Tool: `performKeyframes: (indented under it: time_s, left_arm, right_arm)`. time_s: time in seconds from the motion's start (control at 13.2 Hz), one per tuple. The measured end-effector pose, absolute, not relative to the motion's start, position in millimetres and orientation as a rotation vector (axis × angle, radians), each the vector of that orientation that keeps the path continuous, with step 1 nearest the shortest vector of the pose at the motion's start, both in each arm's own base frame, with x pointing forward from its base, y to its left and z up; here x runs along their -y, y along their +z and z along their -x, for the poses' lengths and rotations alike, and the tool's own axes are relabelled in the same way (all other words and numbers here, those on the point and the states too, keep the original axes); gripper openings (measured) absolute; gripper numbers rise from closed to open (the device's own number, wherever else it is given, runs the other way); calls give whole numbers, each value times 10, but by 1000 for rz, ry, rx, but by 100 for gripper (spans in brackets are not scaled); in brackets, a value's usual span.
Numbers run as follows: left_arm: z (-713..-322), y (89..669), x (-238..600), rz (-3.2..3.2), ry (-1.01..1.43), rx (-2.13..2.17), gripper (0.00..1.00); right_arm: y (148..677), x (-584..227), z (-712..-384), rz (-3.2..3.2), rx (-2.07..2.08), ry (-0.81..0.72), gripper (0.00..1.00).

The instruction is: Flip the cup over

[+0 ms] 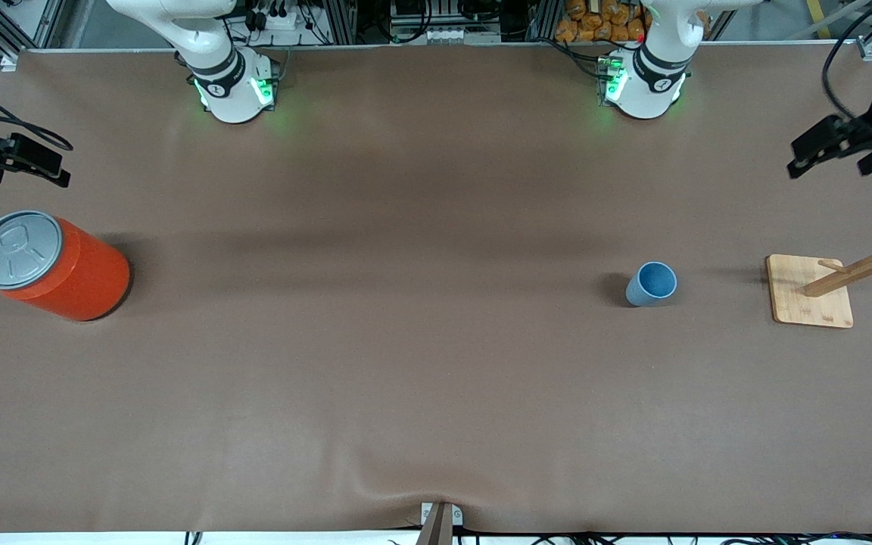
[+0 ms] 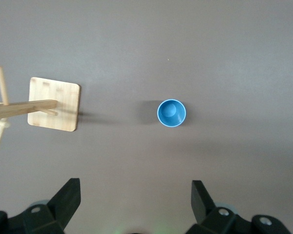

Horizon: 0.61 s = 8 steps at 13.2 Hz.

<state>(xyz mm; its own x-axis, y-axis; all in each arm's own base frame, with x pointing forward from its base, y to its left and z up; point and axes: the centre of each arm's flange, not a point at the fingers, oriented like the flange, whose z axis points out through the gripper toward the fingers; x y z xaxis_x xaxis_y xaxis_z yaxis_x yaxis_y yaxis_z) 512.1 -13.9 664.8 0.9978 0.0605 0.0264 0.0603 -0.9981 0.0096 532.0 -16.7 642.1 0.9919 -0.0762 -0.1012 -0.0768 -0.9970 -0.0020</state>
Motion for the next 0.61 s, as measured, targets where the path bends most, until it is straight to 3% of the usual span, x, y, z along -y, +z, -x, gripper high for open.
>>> performKeyframes:
  time_s: [0.61]
  left_arm:
    - [-5316,6397,231,-3132,-13,-67,100]
  right_arm:
    - [6421,165,-5320,3129,-120,159,100]
